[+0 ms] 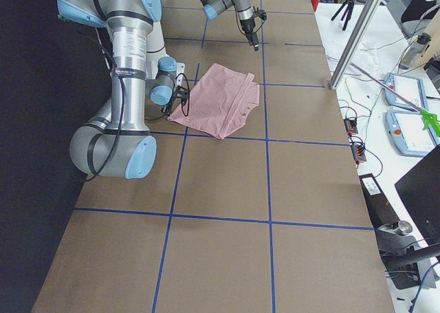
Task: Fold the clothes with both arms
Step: 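Grasp the folded shirt edges with both grippers and drag it nearer the robot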
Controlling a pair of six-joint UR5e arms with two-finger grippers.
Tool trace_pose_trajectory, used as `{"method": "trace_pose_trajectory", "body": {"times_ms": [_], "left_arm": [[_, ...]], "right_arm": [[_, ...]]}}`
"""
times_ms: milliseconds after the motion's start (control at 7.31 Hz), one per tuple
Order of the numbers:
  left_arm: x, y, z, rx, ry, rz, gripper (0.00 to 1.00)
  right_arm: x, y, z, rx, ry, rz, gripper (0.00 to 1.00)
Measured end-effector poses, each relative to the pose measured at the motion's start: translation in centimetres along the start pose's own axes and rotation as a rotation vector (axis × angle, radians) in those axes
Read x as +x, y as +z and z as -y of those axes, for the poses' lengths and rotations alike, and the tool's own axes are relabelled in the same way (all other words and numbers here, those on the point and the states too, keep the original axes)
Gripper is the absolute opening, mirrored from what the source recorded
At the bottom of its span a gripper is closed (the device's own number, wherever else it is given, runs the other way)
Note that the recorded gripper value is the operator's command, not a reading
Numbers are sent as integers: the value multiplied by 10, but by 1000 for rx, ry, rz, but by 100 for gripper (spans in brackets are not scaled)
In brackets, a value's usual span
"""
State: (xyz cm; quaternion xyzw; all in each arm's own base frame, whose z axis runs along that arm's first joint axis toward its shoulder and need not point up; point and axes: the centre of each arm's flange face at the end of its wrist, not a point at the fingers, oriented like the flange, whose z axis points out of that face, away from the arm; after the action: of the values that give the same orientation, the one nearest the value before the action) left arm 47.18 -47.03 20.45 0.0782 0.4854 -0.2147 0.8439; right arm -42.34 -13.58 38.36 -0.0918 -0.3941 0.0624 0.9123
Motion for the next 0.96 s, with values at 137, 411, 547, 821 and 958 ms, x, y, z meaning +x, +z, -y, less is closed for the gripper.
{"method": "trace_pose_trajectory", "body": {"times_ms": [137, 411, 547, 821, 958], "left_arm": [[1, 0, -21, -28, -47, 33, 100], [-12, 18, -75, -79, -180, 143, 98], [-24, 30, -105, -95, -226, 190, 98], [-38, 45, -152, -115, -266, 239, 96], [-41, 49, -172, -131, -273, 253, 93]], "right_arm": [[-7, -14, 9, 28, 26, 36, 100], [-26, -47, 44, 96, 83, 126, 100], [-37, -65, 64, 128, 104, 179, 100], [-48, -95, 93, 166, 126, 278, 100], [-49, -103, 101, 177, 134, 301, 100]]}}
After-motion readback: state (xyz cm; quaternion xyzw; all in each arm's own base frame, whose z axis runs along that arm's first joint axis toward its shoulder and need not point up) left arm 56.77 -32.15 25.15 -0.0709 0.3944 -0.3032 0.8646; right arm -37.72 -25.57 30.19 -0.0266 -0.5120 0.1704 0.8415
